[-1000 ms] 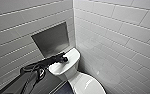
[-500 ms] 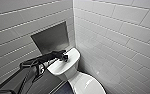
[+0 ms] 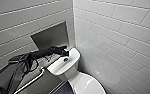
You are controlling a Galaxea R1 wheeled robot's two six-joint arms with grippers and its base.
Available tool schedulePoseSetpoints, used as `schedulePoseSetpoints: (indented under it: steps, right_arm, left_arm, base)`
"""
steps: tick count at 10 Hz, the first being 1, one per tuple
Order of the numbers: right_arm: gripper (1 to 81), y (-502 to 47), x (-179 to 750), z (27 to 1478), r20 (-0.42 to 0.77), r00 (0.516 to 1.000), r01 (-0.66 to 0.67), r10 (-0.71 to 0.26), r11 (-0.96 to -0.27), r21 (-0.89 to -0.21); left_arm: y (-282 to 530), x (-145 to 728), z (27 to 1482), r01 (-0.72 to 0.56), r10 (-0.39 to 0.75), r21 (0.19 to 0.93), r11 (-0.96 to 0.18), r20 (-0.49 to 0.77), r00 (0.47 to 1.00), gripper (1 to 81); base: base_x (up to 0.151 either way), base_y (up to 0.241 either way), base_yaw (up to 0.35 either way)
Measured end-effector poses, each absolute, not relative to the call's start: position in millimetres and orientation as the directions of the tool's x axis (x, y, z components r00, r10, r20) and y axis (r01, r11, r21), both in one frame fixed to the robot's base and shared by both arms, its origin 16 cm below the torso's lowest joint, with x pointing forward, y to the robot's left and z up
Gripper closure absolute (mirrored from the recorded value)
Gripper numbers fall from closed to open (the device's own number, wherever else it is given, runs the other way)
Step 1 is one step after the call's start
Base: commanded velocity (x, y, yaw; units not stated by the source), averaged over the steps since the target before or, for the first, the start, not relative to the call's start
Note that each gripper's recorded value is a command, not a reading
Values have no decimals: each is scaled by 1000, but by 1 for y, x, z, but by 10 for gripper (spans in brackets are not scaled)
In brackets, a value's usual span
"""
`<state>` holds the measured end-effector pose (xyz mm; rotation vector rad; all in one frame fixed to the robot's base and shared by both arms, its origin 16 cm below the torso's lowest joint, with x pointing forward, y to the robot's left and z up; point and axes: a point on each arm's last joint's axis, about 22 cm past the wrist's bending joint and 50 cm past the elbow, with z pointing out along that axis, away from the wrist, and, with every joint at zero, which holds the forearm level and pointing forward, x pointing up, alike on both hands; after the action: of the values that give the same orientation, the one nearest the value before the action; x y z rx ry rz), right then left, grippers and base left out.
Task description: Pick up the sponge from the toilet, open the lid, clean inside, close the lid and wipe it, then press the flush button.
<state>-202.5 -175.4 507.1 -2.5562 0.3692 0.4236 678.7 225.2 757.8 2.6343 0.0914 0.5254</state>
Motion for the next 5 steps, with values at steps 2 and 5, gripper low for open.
schedulePoseSetpoints:
  steps: [2, 5]
  right_arm:
    - [811, -175, -200, 506, -362, 915, -337, -177, -828, -448]
    - [811, -178, -199, 505, -359, 916, -336, -178, -830, -446]
  left_arm:
    - [208, 648, 777, -113, 71, 488, -866, 342, 937, 811]
    - [210, 580, 801, -204, -18, 543, -815, 327, 945, 811]
  base:
    - [0, 0, 0]
    - [0, 0, 0]
